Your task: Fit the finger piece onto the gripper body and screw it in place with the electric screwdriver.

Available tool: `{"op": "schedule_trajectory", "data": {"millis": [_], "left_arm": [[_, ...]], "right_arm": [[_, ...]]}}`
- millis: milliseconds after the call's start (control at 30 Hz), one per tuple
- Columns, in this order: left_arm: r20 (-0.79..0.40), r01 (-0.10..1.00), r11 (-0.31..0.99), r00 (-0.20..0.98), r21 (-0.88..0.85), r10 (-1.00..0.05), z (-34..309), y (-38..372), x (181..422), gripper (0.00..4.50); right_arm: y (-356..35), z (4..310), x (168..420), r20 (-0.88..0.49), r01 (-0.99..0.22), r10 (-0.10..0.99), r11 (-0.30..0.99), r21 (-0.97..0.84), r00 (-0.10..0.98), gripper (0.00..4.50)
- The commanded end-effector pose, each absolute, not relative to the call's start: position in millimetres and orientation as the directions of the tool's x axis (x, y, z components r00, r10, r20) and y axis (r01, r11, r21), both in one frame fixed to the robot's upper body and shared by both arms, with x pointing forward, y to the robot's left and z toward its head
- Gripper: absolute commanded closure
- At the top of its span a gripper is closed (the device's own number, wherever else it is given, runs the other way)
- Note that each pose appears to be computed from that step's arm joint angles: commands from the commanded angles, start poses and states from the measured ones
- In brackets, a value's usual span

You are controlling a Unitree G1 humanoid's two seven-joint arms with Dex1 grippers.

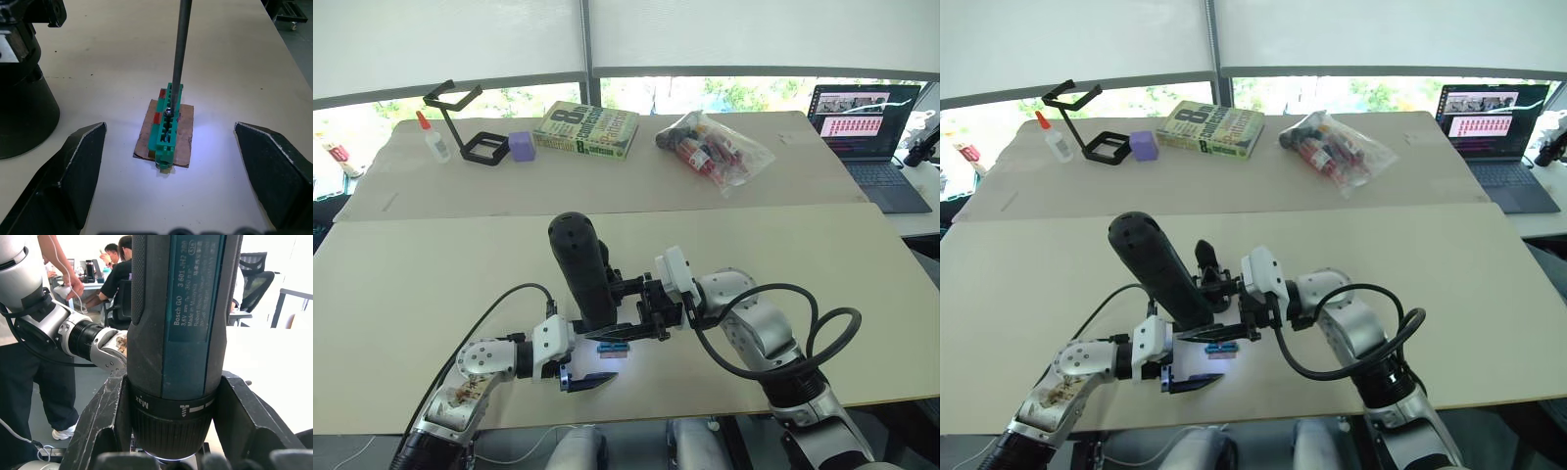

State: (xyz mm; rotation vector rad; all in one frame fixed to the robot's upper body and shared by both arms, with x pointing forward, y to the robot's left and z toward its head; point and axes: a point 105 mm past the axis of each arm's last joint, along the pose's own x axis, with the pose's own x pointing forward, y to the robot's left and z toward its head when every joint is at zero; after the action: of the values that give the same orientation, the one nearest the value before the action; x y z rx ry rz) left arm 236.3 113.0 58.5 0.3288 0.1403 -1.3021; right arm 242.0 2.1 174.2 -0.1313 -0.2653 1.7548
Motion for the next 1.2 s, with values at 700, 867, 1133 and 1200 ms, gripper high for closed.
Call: {"op": "schedule_trajectory", "data": {"millis": [700, 867, 1133, 1200], "left_arm": [[-0.289, 0.972, 0.207, 0.232, 0.115, -0.929, 50.1, 106.1, 226.3, 0.07], [-0.288, 0.972, 0.207, 0.232, 0.115, -0.929, 50.0, 105.9, 226.4, 0.07], [-0.289, 0.972, 0.206, 0.231, 0.116, -0.929, 49.8, 105.8, 227.0, 0.07], [-0.288, 0.972, 0.206, 0.231, 0.117, -0.929, 49.9, 105.9, 227.5, 0.07]], "right_arm": [[3.5, 181.3, 240.0, 0.081, -0.936, 0.975, -0.172, -0.307, -0.206, 2.55], [2.8, 181.0, 241.3, 0.077, -0.935, 0.976, -0.170, -0.311, -0.203, 2.55], [-0.9, 180.7, 243.1, 0.064, -0.932, 0.977, -0.175, -0.316, -0.205, 2.55], [-0.7, 181.0, 243.4, 0.066, -0.932, 0.977, -0.173, -0.317, -0.203, 2.55]]}}
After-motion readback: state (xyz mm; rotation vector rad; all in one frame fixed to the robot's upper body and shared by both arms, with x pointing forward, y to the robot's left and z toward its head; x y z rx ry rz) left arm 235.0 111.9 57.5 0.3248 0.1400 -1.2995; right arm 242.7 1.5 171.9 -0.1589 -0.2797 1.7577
